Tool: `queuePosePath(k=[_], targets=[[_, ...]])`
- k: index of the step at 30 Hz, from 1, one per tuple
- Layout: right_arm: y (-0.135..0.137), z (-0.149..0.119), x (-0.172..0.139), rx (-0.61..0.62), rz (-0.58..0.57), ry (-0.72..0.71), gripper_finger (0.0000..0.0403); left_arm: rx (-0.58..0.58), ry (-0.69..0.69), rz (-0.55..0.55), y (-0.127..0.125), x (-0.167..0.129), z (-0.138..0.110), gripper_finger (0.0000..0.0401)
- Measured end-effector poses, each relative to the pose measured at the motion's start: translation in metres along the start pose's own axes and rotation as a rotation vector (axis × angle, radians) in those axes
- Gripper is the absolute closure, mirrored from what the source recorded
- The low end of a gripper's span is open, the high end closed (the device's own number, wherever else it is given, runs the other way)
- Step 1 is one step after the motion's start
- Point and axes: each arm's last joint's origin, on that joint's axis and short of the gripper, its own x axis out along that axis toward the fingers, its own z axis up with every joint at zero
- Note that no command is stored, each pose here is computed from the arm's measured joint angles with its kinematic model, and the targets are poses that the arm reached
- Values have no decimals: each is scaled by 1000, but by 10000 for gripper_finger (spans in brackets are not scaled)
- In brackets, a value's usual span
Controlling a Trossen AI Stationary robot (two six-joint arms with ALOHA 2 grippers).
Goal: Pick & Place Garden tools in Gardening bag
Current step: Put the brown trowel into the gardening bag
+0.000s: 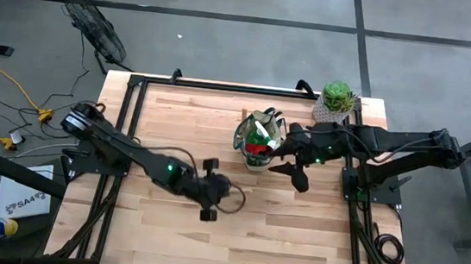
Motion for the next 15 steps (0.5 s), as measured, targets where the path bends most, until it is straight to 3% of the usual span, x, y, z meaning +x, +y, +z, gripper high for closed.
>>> queuePosePath(k=[8, 15], targets=[[0, 4, 2, -46, 6, -39, 198, 8, -199, 60, 38, -38, 30, 342], [2, 10, 5, 23, 24, -92, 198, 56, -381, 110, 70, -75, 51, 342]])
